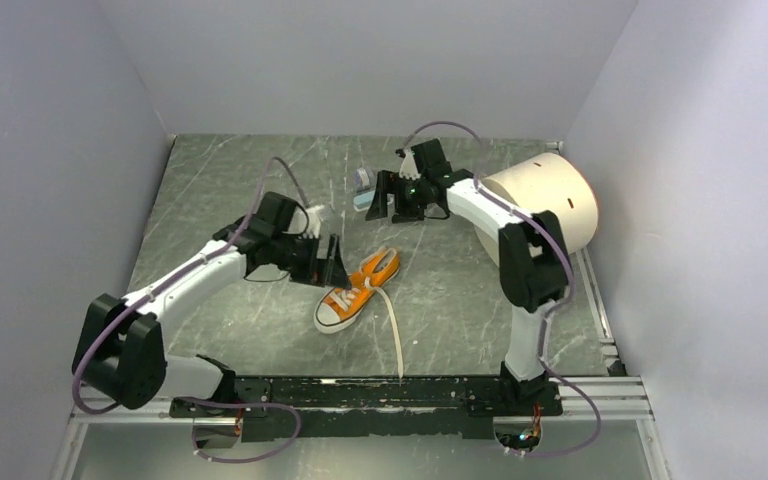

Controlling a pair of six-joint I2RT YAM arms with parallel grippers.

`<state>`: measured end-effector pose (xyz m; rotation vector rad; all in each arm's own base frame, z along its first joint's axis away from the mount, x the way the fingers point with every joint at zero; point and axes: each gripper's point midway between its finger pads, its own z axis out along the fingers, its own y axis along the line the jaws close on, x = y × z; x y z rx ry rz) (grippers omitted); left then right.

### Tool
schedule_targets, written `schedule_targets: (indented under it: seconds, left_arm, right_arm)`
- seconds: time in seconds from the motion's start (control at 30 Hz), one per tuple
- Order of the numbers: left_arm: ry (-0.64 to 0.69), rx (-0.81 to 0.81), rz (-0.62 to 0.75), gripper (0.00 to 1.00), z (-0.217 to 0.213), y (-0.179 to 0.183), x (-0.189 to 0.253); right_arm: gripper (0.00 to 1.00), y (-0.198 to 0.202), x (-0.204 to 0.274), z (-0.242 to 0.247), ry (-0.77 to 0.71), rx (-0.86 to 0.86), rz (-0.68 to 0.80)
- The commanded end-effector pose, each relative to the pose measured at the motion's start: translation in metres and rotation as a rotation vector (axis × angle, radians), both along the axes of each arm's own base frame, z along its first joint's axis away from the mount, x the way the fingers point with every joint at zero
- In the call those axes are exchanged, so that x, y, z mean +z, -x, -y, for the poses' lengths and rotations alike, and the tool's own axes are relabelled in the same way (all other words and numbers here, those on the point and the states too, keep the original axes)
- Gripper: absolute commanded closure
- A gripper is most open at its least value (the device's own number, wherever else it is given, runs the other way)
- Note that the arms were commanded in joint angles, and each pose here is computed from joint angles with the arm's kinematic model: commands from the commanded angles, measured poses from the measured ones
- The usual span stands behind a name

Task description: Tie the shoes

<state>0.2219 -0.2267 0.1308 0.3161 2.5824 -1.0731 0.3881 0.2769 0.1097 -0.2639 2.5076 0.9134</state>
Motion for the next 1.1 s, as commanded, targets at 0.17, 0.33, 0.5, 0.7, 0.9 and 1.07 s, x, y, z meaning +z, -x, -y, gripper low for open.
schedule_targets:
  seconds: [0.17, 0.33, 0.5, 0.7, 0.9, 1.07]
  left_arm:
    - [0.16, -0.306, -0.043, 0.09, 0.065, 0.067, -0.024]
    - [0.13, -0.273, -0.089, 0.07, 0.071, 0.083, -0.044]
    - [-0.138, -0.061, -0.175, 0.05, 0.041, 0.068, -0.082]
    - [-0.257, 0.174, -0.063, 0.03, -0.008, -0.02, -0.082]
    - [-0.301, 0.306, -0.002, 0.03, -0.064, -0.107, -0.07]
    - [-0.349, 0.338, 0.062, 0.03, -0.082, -0.132, -0.042]
  right_arm:
    - [0.2, 0.028, -0.041, -0.018, -0.033, 0.1, -0.224]
    - [0.21, 0.059, -0.05, -0.005, -0.012, 0.123, -0.262]
    - [0.24, 0.098, -0.053, 0.002, -0.041, 0.148, -0.326]
    - [0.25, 0.139, -0.043, -0.007, -0.131, 0.167, -0.345]
    - [0.22, 0.187, -0.047, -0.063, -0.152, 0.347, -0.377]
    - [0.15, 0.159, -0.025, -0.076, -0.167, 0.321, -0.317]
